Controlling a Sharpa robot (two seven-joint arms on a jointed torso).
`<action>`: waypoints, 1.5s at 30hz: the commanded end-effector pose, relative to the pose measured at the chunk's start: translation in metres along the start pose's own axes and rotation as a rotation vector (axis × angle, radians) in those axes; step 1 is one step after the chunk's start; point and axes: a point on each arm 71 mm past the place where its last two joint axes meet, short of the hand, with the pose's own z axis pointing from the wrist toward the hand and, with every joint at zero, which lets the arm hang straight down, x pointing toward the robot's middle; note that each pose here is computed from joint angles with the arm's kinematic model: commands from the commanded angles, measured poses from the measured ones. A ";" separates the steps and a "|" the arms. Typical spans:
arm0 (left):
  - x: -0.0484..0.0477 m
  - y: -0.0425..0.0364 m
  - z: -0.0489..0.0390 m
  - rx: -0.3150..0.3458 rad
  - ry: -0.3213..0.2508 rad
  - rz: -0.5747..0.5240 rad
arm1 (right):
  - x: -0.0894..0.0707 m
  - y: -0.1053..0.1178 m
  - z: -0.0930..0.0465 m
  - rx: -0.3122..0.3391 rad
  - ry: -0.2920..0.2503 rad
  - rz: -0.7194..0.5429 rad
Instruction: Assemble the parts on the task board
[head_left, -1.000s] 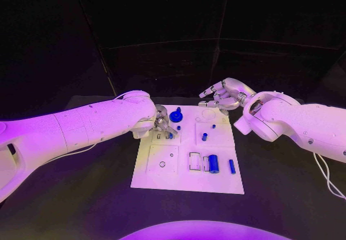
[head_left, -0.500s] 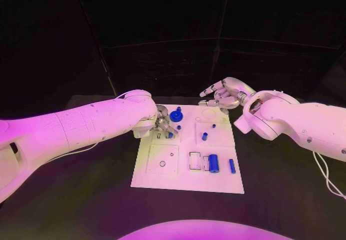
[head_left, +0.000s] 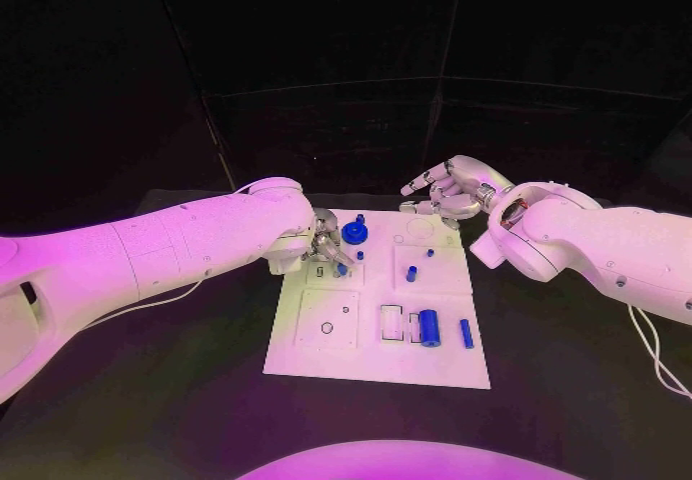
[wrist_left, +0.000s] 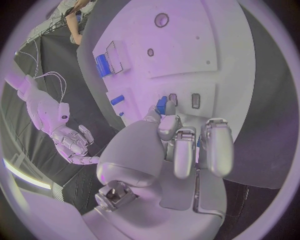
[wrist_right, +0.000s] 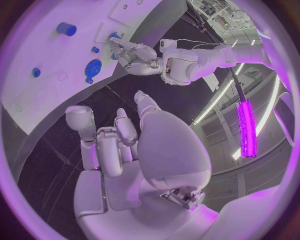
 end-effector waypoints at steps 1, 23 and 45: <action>0.0037 0.0000 0.0007 0.014 0.018 -0.015 | 0.000 0.002 0.000 -0.015 0.007 0.001; 0.0022 0.0118 -0.0169 0.115 -0.136 -0.109 | -0.002 0.001 0.000 -0.015 0.001 0.000; 0.0250 0.0386 -0.0265 0.198 -0.485 -0.168 | -0.006 -0.004 -0.002 -0.009 -0.009 -0.001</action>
